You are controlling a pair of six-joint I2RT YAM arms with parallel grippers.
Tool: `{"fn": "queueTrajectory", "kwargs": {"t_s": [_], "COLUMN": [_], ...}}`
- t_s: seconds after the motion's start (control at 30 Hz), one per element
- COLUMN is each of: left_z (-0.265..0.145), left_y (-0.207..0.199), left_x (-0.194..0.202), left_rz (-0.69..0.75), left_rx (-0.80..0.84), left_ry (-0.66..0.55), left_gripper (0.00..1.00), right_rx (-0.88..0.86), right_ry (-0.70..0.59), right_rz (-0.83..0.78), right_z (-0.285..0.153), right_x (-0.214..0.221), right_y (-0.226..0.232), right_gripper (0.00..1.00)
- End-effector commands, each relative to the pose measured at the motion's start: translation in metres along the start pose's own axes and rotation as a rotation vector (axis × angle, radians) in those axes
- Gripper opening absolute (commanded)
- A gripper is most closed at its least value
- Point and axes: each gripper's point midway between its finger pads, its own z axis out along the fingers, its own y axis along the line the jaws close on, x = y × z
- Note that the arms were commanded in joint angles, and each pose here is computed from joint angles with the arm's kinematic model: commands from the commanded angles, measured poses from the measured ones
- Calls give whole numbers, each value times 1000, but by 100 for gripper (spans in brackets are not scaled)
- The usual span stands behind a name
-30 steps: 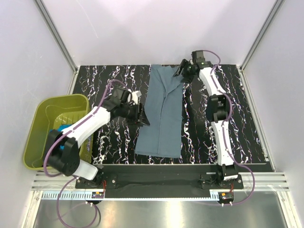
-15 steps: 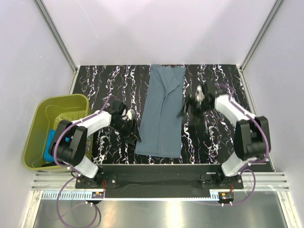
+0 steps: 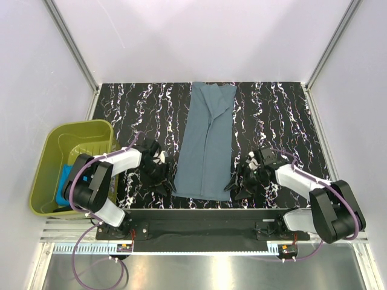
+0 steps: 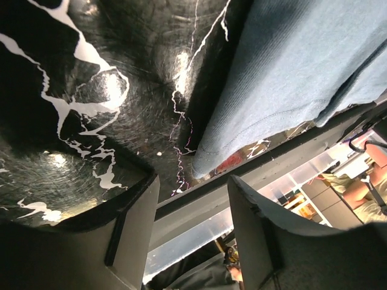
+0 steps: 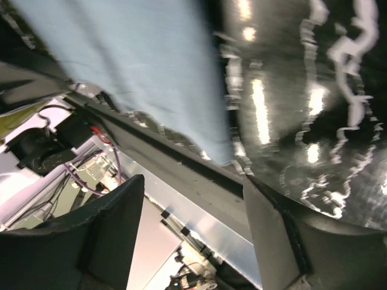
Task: Fold and stack the t-shirts
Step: Fold the tshirt
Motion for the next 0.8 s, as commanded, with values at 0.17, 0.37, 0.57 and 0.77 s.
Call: {"fn": "queueTrajectory", "kwargs": {"t_s": [0.17,0.37,0.57,0.77], "left_z": [12,13,17,26], "left_y": [8,6,8,10], "left_x": [-12,-27,-28,-20], "left_rz": [7,21,23,10], "left_rx": [-16,-13,-14,16], "left_ry": [-65,-131,-124,-97], "left_gripper": [50,44,35,13], "right_rx": [4,42,87,107], "right_ry": [-45,-98,-105,-104], "right_rz": [0,6,27,45], "right_z": [25,29,35,36], "right_x": [-6,-14,-18,-15], "right_y": [-9,-20,-31,-39], "right_gripper": [65,58,56,41]}}
